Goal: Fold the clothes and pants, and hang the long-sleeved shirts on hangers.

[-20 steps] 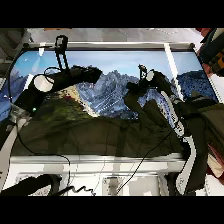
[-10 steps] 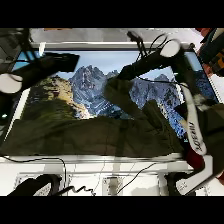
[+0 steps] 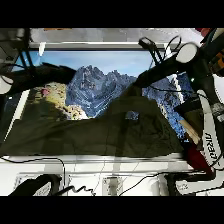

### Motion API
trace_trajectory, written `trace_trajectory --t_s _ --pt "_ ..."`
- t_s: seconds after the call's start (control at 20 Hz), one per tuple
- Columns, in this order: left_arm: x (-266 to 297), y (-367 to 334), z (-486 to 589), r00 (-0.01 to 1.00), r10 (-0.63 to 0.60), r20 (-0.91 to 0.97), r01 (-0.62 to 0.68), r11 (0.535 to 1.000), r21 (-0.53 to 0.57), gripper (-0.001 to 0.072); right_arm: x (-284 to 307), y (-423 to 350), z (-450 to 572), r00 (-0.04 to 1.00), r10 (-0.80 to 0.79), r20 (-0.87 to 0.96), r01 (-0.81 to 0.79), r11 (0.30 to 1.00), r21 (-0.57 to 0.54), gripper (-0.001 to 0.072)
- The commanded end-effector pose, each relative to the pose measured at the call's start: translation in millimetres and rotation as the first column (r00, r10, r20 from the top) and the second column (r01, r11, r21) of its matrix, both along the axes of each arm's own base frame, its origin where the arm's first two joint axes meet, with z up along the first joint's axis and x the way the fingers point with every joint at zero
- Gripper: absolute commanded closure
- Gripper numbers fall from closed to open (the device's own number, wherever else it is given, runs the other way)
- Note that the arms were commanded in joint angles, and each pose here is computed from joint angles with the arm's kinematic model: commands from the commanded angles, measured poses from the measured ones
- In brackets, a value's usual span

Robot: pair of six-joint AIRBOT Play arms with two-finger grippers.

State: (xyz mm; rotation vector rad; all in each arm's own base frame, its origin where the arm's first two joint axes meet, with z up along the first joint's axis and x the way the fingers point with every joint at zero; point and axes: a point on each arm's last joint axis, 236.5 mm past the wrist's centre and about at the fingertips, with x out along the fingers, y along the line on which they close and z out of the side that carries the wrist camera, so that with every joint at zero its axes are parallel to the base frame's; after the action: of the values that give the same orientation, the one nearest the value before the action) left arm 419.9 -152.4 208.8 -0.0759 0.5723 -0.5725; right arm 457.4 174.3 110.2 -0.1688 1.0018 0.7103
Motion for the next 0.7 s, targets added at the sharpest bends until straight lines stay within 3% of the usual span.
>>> trace_trajectory --t_s 0.0,0.1,0.15,0.35,0.5,0.65 --pt "-15 -13 -49 0.978 -0.086 -0.192 0.089 0.996 0.003 0.0069 68 -80 -56 0.909 -0.409 0.079 0.41 0.912 0.002 0.0662" --pt "-12 -21 -57 0.968 -0.103 -0.227 0.096 0.995 -0.043 0.0068 82 -111 -62 0.831 -0.555 0.041 0.553 0.831 0.062 0.0349" --pt "-10 -24 -62 0.964 -0.108 -0.245 0.096 0.994 -0.06 0.0068 84 -123 -62 0.807 -0.59 0.03 0.587 0.806 0.072 0.0293" --pt "-16 -48 -106 0.907 -0.169 -0.386 0.142 0.985 -0.098 0.0069 67 -142 -68 0.797 -0.603 -0.035 0.604 0.797 0.024 0.0294" --pt "-49 -96 -151 0.772 -0.277 -0.573 0.213 0.961 -0.177 0.0068 56 -145 -75 0.804 -0.591 -0.069 0.591 0.806 -0.019 0.0294" --pt "-94 -136 -190 0.62 -0.351 -0.702 0.312 0.931 -0.19 0.0068 54 -146 -76 0.805 -0.589 -0.072 0.589 0.808 -0.026 0.0294"
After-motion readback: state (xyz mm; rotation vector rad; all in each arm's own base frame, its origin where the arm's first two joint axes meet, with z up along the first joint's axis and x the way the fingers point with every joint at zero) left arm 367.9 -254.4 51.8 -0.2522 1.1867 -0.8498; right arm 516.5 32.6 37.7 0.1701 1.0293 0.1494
